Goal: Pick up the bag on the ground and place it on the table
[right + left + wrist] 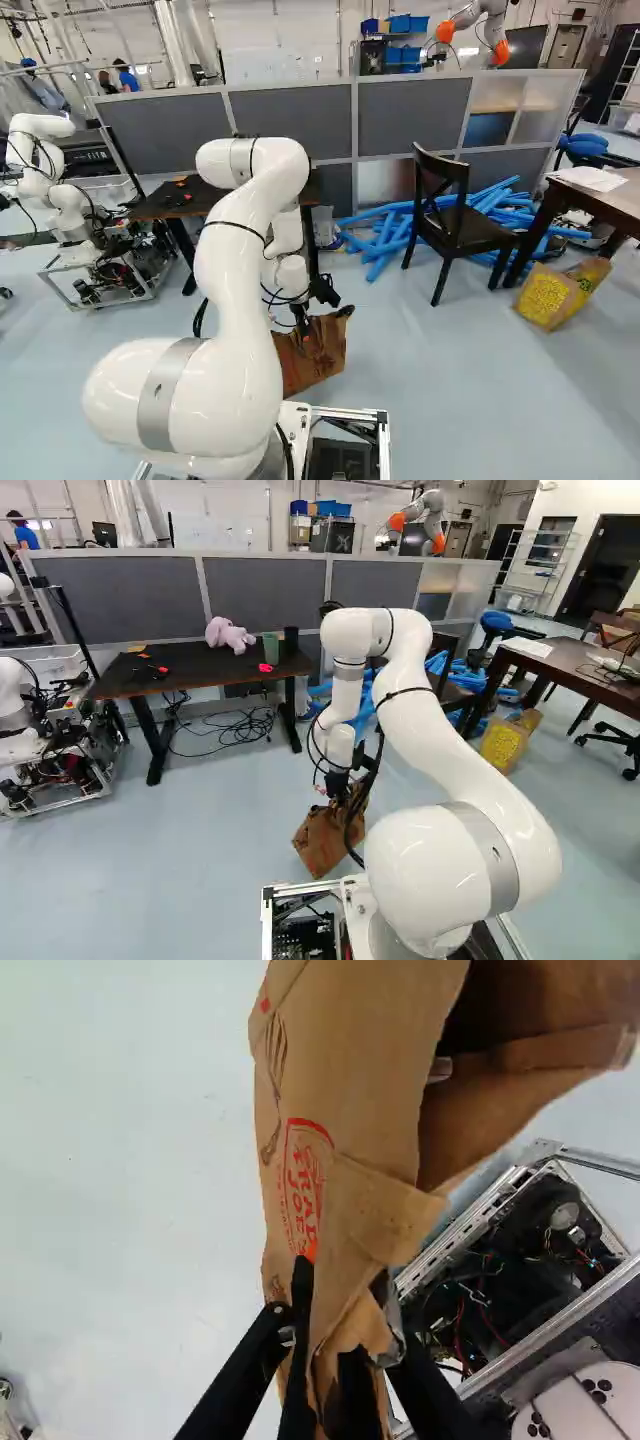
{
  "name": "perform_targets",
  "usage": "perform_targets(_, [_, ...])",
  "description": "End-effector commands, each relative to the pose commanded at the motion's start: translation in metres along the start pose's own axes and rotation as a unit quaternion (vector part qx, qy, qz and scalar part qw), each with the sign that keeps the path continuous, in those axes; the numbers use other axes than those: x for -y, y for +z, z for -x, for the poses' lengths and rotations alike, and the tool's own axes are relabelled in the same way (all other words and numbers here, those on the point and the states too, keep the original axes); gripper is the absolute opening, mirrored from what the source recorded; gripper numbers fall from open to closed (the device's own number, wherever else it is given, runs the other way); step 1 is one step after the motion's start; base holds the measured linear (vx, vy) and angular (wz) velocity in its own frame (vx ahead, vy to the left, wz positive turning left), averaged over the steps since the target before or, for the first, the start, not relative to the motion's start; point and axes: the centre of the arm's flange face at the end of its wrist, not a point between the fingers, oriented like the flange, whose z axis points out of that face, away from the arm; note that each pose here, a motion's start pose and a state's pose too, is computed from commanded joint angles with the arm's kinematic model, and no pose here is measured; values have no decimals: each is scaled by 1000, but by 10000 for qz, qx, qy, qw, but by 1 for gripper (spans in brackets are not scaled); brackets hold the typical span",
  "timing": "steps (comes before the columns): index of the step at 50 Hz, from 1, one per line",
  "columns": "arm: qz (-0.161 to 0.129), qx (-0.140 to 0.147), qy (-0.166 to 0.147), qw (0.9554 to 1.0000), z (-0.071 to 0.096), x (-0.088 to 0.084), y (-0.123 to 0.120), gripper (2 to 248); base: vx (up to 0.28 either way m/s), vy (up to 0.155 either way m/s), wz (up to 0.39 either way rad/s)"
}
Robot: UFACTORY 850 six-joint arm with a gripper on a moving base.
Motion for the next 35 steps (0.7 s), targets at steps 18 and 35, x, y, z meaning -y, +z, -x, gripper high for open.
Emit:
perform_targets(18, [-193, -222, 50, 9996, 9, -25, -25, 21, 0, 0, 0])
perform_targets(35, [-362, -418, 137, 9984, 17, -51, -49, 21, 0, 0, 0])
